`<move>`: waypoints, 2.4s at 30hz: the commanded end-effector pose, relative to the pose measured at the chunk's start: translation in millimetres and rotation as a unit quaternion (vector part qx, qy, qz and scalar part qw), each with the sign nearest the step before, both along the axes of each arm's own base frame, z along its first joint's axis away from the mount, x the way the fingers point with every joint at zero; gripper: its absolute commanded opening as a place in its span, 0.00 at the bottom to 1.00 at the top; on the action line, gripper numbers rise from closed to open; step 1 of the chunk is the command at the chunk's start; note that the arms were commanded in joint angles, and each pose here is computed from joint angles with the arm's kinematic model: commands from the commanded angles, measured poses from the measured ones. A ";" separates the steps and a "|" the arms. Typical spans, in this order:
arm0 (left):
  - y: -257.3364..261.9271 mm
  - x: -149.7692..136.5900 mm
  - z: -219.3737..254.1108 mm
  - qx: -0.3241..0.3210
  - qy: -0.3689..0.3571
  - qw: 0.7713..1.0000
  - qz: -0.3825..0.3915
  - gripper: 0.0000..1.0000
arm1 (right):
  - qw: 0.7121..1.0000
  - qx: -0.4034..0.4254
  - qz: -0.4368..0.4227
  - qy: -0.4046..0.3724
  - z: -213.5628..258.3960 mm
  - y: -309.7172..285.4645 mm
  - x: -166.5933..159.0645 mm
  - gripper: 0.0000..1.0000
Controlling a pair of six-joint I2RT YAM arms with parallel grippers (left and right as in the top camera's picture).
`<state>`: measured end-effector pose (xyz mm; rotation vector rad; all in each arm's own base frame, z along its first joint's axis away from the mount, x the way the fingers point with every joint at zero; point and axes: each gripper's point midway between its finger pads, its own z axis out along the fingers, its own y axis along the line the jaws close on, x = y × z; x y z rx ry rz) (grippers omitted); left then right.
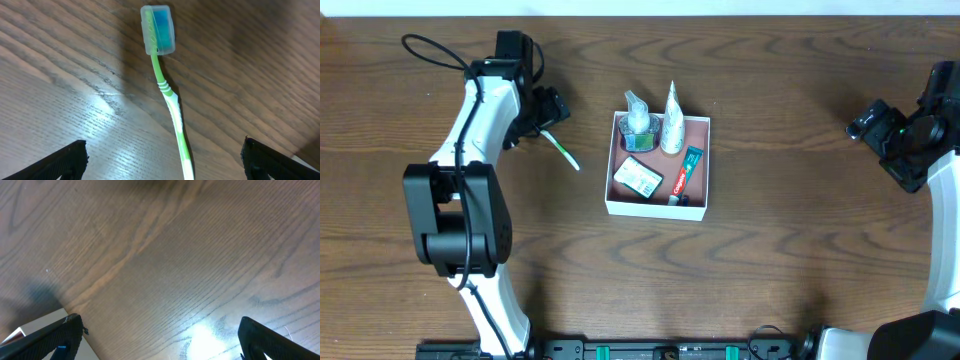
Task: Pack container
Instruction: 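Move the left gripper back left and grasp the green toothbrush, then lift the toothbrush and carry it right to the box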
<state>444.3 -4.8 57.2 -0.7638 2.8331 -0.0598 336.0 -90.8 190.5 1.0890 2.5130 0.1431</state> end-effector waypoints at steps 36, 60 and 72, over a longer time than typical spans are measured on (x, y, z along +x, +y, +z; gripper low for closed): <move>6.0 -44.1 -48.0 0.023 0.133 0.989 -0.059 0.92 | 1.000 0.003 -0.006 -0.002 1.0 -1.3 1.8 0.99; -7.8 -40.1 -57.9 0.015 0.116 0.993 -0.013 0.35 | 1.000 0.003 -0.006 -0.002 1.0 -1.3 1.8 0.99; -13.4 -52.8 -70.5 0.016 0.131 0.991 -0.008 0.25 | 1.000 0.003 -0.006 -0.002 1.0 -1.3 1.8 0.99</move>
